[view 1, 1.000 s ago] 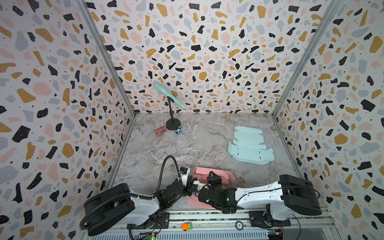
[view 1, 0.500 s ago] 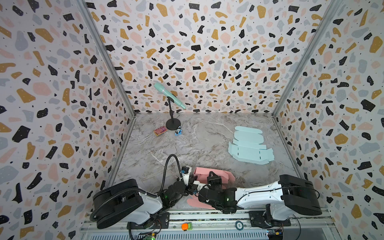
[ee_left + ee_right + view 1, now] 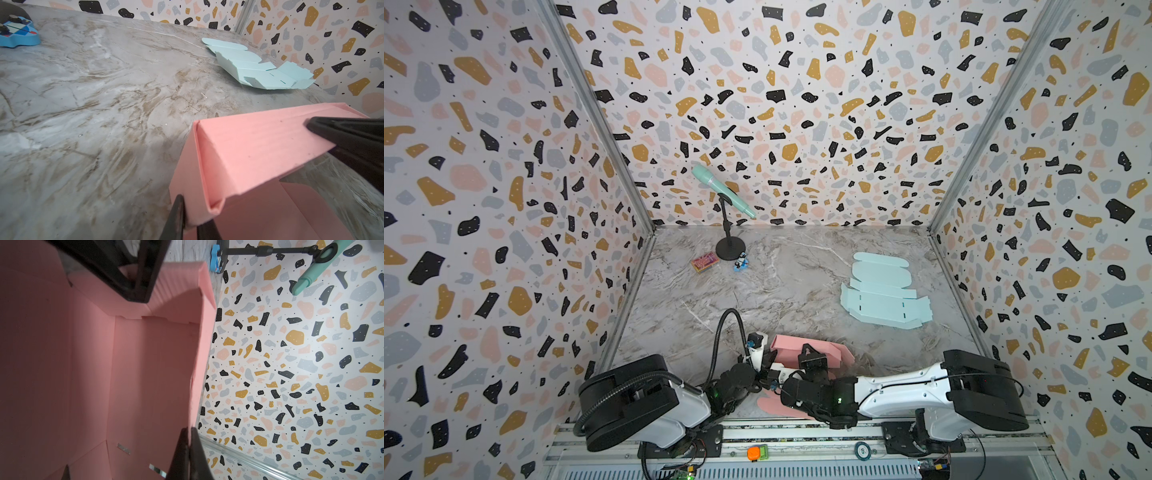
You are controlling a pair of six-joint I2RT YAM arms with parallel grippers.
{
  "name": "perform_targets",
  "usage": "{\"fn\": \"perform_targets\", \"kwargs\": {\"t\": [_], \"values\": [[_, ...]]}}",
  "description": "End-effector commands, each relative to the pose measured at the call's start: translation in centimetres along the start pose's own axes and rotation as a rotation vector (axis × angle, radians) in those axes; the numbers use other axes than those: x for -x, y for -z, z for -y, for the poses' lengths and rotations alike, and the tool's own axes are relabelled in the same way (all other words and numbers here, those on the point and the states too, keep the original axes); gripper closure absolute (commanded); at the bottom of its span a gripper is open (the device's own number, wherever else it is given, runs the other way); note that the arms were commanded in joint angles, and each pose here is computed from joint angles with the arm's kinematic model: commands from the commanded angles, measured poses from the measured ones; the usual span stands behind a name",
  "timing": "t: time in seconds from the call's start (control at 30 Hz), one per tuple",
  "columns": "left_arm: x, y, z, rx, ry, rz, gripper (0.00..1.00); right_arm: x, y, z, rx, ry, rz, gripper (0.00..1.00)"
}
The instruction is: Fold the paper box
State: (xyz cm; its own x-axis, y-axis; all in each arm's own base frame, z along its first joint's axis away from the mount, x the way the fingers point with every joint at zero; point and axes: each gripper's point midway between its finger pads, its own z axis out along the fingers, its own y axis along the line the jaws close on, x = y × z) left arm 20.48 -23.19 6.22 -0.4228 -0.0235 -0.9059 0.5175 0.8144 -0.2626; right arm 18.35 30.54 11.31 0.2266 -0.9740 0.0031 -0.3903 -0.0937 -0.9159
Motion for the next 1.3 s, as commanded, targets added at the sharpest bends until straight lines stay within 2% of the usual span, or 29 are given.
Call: {"fn": "perform_targets", "kwargs": {"t": [0.0,0.13,0.33,0.5,0.63,0.77,0.97,1.13,1.27], "values": [[2.7,0.3,1.3,-0.047,0.020,0.103,0.90,1.6,1.1,-1.0,0.069,-0.022,0.086,0.98],[2.7,0.7,1.2,-0.053,0.020,0.106,0.94,2.0,1.7,-0.3,0.071,-0.063,0.113,0.92],[2.5,1.0,1.2,-0.051,0.004,0.098,0.96,3.3,3.4,0.4,0.110,-0.181,0.190,0.69],[2.7,1.3,0.6,-0.016,-0.024,0.095,0.96,4.1,5.7,2.9,0.168,-0.418,0.301,0.52],[2.8,1.5,-0.1,0.025,-0.064,0.085,0.95,4.4,8.5,5.9,0.231,-0.684,0.458,0.41],[2.9,1.7,-0.6,0.056,-0.092,0.079,0.95,3.2,9.8,9.1,0.248,-0.971,0.536,0.40],[2.8,1.6,-0.3,0.042,-0.083,0.073,0.95,1.3,7.8,10.7,0.349,-1.283,0.488,0.41],[2.5,1.4,-0.3,0.047,-0.087,0.062,0.95,1.1,4.5,9.8,0.461,-1.372,0.415,0.42],[2.6,1.1,-0.1,0.049,-0.116,0.051,0.95,2.1,3.1,9.0,0.532,-1.403,0.445,0.43]]}}
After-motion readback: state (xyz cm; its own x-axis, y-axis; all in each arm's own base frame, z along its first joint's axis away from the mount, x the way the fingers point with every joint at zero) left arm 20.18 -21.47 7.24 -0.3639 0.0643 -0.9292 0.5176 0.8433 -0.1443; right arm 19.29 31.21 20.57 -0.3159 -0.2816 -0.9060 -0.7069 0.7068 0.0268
